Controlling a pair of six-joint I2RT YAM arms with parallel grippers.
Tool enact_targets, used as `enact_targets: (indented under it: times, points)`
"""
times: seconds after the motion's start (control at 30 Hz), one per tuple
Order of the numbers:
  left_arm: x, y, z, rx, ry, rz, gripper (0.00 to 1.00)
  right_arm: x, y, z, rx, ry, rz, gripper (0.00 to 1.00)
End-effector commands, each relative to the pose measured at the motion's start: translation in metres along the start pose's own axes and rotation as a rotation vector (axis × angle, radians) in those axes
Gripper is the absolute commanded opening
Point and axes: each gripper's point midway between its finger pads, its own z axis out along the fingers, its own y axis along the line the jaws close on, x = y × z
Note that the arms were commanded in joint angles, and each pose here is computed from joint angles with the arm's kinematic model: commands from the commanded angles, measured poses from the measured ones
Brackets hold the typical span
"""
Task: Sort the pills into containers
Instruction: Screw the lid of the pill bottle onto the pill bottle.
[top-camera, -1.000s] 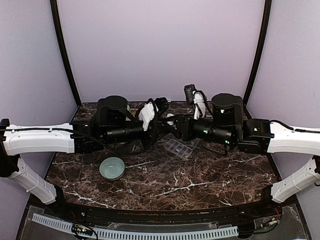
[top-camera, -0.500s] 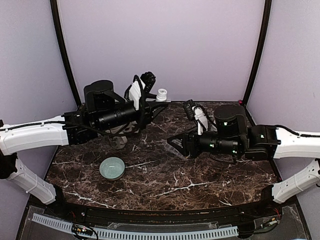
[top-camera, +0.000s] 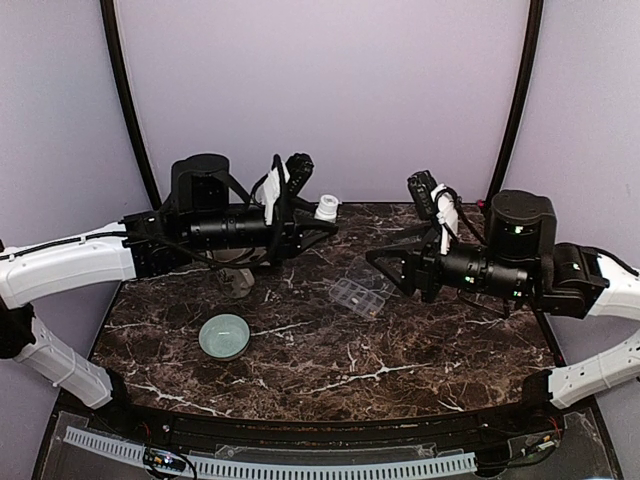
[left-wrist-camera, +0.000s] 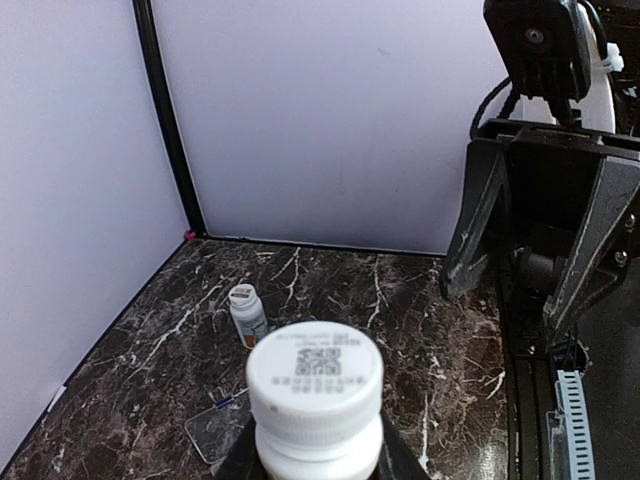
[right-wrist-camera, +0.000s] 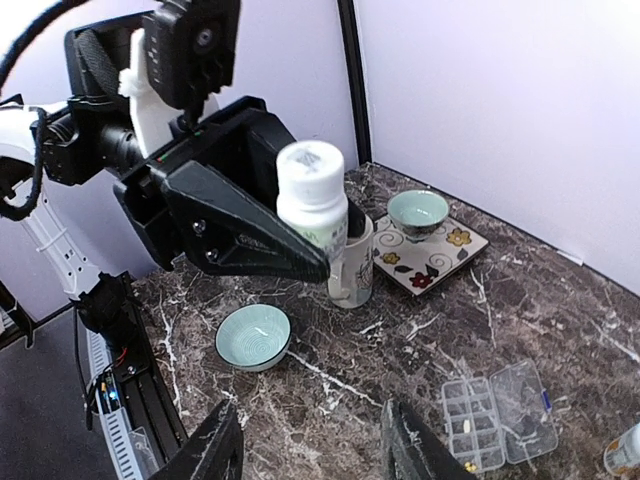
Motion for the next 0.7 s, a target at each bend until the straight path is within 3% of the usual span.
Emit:
enact_targets:
  times: [0.0,0.27,0.67]
  points:
    - [-0.002,-0.022,-0.002,0.192,0.025,-0.049,0.00,-0.025,0.006,-0.005,-0.007,-0.053,-0.128,0.48]
    - [0.011,-0.048,0.002,0.392,0.085,-0.079,0.00,-0.032,0.017,0.005,-0.052,-0.058,-0.175,0.48]
    - [0.016,-0.066,-0.001,0.528,0.103,-0.092,0.00,-0.032,0.018,0.018,-0.133,-0.039,-0.123,0.47]
